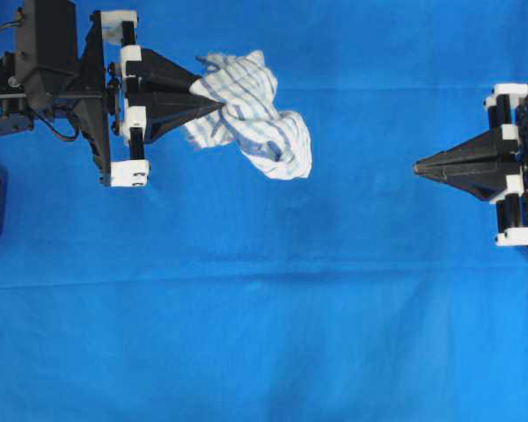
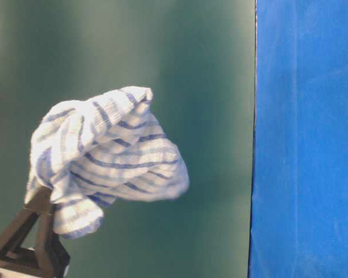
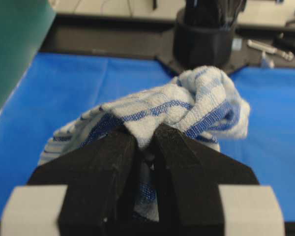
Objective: Hand over the towel.
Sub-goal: 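Move the open right gripper toward the towel held by the left gripper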
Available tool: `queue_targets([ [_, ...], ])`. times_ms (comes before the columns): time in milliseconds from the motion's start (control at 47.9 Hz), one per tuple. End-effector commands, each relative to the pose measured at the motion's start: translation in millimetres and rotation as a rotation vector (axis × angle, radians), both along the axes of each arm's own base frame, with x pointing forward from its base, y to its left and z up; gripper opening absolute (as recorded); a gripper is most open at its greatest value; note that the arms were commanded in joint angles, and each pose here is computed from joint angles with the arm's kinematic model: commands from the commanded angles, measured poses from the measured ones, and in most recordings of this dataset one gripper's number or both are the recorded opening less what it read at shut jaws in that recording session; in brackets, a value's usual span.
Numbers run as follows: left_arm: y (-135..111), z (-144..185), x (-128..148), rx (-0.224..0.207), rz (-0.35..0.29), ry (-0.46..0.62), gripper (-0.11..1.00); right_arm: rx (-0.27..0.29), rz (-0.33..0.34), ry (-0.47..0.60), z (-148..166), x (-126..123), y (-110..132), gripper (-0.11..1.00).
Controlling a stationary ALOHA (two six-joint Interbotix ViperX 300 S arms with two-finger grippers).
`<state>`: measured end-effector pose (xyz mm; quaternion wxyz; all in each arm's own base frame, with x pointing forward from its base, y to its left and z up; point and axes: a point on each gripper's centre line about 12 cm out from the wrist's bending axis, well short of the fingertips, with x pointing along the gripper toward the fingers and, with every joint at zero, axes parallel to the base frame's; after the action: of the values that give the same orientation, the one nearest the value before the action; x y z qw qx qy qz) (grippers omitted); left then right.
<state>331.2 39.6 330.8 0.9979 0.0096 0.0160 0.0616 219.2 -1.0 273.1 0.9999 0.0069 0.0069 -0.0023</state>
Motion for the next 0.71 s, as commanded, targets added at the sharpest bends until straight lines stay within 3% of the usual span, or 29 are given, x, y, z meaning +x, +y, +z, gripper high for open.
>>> queue_targets([
  [0, -5.5, 10.4, 0.9, 0.008, -0.017, -0.045, 0.04, 0.001, -0.002, -0.04, 11.3, 3.6, -0.4, 0.0],
  [251, -5.5, 10.0, 0.9, 0.006, -0.017, -0.043, 0.04, 0.0, -0.037, -0.064, 14.8, 13.2, -8.7, 0.0],
  [480, -5.5, 9.5, 1.2, 0.008, -0.017, -0.041, 0.04, 0.0, -0.061, -0.069, 22.2, 37.9, -15.7, 0.01],
  [543, -5.5, 10.0, 0.9, 0.008, -0.017, -0.042, 0.04, 0.001, -0.061, -0.066, 26.2, 50.5, -16.6, 0.13],
  [689, -5.5, 9.5, 1.2, 0.008, -0.017, -0.041, 0.04, -0.006, -0.06, -0.054, 30.5, 84.0, -18.6, 0.59],
])
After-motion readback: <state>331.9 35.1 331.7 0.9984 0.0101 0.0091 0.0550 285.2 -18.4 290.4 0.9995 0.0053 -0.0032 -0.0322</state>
